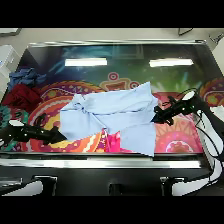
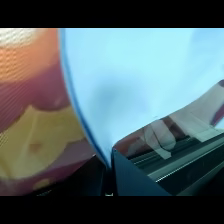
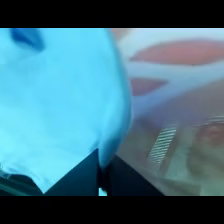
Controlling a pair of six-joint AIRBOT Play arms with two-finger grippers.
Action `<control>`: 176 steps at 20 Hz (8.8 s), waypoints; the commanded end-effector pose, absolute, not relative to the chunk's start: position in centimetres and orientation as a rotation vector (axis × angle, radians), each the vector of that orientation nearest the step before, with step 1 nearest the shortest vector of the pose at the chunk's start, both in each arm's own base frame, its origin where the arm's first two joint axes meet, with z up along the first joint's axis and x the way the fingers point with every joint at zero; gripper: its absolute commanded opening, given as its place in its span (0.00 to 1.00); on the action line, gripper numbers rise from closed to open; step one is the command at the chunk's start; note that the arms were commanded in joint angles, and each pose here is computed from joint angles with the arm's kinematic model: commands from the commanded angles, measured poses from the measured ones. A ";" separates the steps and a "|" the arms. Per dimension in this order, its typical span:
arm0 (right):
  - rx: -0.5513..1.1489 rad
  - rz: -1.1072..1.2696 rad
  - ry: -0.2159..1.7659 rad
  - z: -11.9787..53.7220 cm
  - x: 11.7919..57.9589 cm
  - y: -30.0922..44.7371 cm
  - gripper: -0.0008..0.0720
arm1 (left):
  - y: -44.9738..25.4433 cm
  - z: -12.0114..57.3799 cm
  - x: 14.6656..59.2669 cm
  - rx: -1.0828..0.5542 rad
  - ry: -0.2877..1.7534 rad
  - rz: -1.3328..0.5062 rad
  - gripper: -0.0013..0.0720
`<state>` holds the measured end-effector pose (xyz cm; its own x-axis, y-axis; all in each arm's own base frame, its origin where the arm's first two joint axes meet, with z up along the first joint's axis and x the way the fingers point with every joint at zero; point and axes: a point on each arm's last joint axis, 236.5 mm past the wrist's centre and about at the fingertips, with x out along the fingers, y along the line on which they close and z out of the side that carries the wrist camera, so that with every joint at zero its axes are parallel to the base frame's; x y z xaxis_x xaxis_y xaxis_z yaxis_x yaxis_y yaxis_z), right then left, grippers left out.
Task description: Fold the clothes and pants, and hang the long-sleeved shirts on hangers.
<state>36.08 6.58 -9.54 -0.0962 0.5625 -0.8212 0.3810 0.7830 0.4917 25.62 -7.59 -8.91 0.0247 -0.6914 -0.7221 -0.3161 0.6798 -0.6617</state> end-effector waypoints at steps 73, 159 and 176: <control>0.494 0.003 1.839 -6.1 37.0 1.2 0.06 | -2.3 -6.8 35.0 -0.616 1.781 -0.394 0.06; 0.847 0.062 1.254 0.0 41.3 0.0 0.06 | -2.2 -5.4 34.8 -0.684 1.565 -0.300 0.06; 1.039 0.047 1.261 -3.9 45.3 -1.0 0.51 | -3.6 -6.7 41.7 -0.798 1.599 -0.436 0.82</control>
<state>45.48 -0.53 -5.30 0.3704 0.5325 -0.7611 0.4905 0.5838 0.6470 43.38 -3.96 -8.14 0.0419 -0.6672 -0.7437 -0.2450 0.7147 -0.6551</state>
